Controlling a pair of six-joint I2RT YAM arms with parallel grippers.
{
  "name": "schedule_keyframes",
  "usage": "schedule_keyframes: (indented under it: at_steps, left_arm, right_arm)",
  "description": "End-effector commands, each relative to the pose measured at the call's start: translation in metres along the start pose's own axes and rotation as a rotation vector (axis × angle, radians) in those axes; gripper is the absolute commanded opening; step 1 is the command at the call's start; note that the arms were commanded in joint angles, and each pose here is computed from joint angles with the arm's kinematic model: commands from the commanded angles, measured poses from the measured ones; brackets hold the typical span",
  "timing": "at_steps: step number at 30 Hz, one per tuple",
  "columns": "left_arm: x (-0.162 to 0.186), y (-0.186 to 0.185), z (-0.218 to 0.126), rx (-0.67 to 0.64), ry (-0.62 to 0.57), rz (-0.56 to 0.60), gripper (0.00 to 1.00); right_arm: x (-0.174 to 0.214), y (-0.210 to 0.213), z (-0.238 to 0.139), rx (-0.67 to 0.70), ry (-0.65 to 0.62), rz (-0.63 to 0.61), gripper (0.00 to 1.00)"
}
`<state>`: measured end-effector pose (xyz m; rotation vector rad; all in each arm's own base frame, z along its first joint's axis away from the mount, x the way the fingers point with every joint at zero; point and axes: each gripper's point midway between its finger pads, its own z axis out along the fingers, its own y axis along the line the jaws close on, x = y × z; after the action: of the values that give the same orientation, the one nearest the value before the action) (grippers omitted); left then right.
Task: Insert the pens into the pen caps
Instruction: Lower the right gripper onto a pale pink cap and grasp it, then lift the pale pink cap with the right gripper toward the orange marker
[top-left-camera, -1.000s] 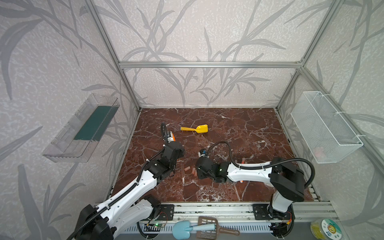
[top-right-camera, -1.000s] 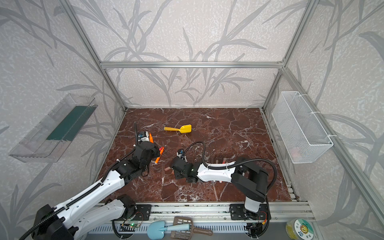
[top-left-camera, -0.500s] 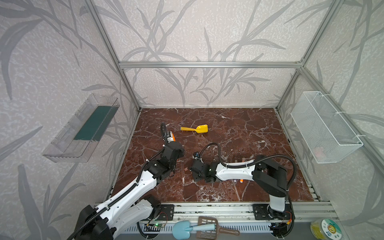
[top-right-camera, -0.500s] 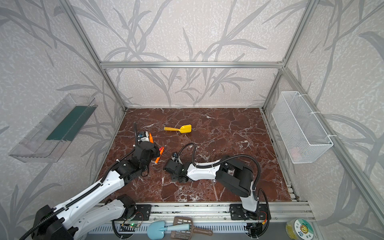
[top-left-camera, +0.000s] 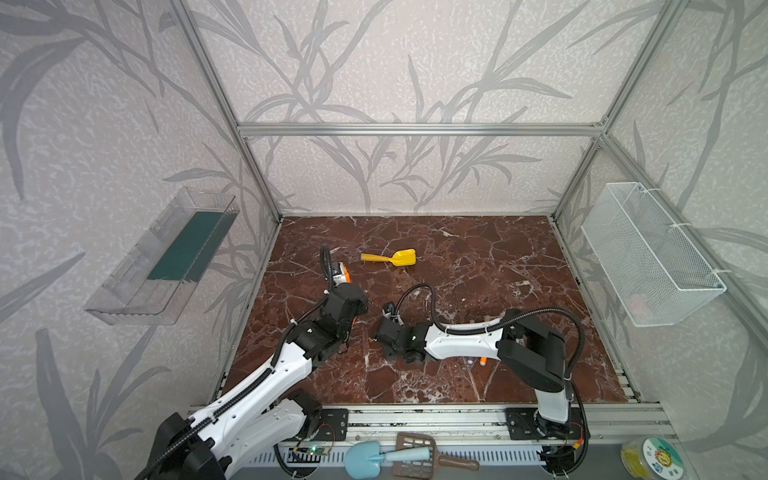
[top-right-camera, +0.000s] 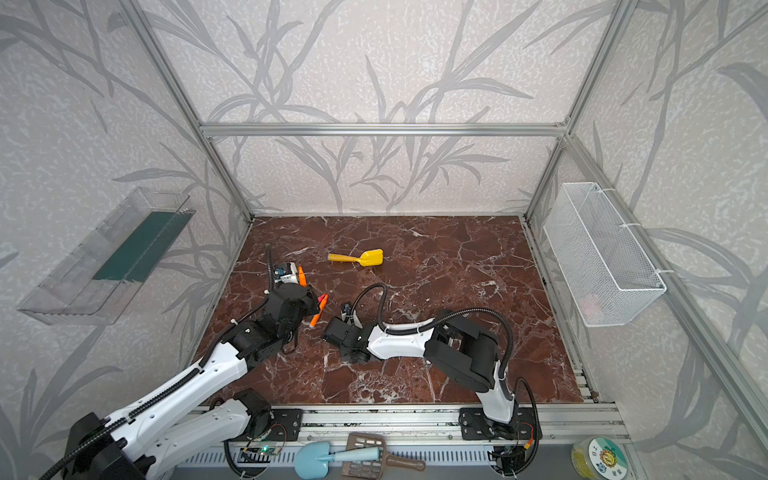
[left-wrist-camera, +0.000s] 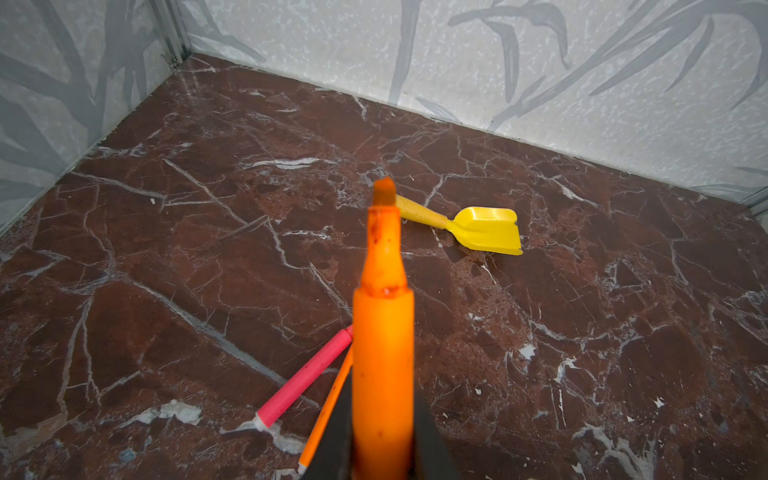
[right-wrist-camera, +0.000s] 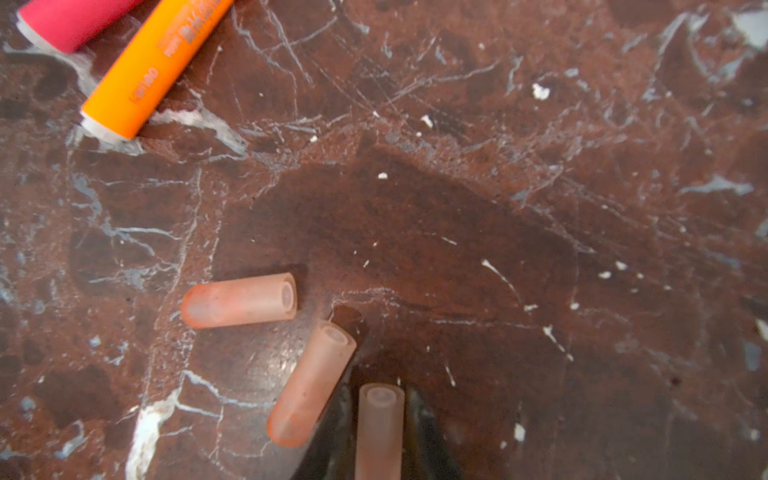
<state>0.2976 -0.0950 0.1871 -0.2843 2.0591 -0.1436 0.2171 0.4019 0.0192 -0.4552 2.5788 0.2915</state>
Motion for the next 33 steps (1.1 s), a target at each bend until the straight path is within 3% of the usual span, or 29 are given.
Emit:
schedule_keyframes:
  at_steps: [1,6,11,20,25,29,33]
  left_arm:
    - [0.000,0.004,-0.002,-0.009,-0.009,-0.020,0.00]
    - [0.001,-0.007,-0.002,0.053,0.004,-0.007,0.00]
    - [0.005,-0.039,-0.005,0.218,0.035,0.022,0.00]
    - [0.023,-0.111,-0.035,0.439,0.080,0.157,0.00]
    - [0.066,-0.145,-0.057,0.556,0.330,-0.028,0.00]
    - [0.110,-0.169,-0.071,0.686,0.367,-0.067,0.00]
    - [0.144,-0.194,-0.086,0.786,0.370,-0.023,0.00]
  right_arm:
    - [0.020,-0.016,0.003,0.055,0.049,-0.018,0.16]
    - [0.005,-0.031,-0.026,0.058,-0.036,0.034,0.13]
    - [-0.019,-0.054,-0.068,0.000,-0.133,0.119,0.12]
    - [-0.050,-0.138,-0.153,-0.087,-0.440,0.370,0.11]
    - [-0.052,-0.185,-0.194,-0.130,-0.575,0.496,0.12]
    - [-0.053,-0.205,-0.215,-0.205,-0.663,0.562,0.13]
    - [-0.056,-0.206,-0.227,-0.304,-0.696,0.592,0.13]
